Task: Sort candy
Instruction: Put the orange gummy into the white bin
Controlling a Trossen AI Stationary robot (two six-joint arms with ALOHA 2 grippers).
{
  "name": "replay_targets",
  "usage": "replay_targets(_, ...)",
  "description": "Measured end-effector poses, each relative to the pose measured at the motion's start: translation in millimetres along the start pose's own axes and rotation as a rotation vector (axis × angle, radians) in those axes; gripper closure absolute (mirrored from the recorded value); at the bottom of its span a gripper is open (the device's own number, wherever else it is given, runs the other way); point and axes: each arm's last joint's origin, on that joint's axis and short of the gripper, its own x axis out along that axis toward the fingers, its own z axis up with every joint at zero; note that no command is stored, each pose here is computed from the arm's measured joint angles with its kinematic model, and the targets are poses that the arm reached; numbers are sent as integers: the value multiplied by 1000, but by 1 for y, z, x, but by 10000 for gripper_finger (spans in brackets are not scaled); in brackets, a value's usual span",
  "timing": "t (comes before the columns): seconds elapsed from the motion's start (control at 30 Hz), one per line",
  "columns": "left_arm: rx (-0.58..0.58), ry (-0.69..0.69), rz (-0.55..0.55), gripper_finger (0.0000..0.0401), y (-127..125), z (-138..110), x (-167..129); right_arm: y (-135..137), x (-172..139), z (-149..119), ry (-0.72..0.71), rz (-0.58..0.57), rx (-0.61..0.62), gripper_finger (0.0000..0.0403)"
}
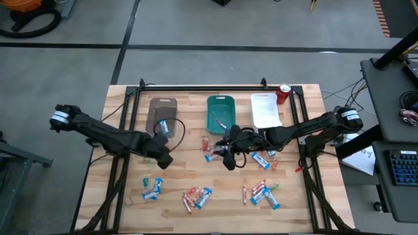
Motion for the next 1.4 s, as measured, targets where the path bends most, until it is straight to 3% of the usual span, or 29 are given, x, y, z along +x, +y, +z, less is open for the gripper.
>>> replay_targets(0.27, 12, 50, 103, 329, -10, 0, 19, -1, 0, -2, 22, -10, -7, 214)
replay_targets(0.67, 42, 65, 257, 251, -12, -4, 43, -1, 0, -2, 18, -8, -2, 213)
replay_targets(0.83, 39, 73, 305, 246, -13, -6, 52, -1, 0, -2, 17, -7, -2, 213)
replay_targets(1.03, 41, 80, 319, 273, -15, -7, 57, -1, 0, -2, 17, -7, -2, 213)
replay_targets(1.3, 32, 82, 276, 384, -13, -7, 50, 0, 0, -2, 18, -5, -14, 213)
replay_targets(1.4, 30, 63, 232, 393, -14, -7, 42, 2, -1, -3, 20, 1, -37, 213)
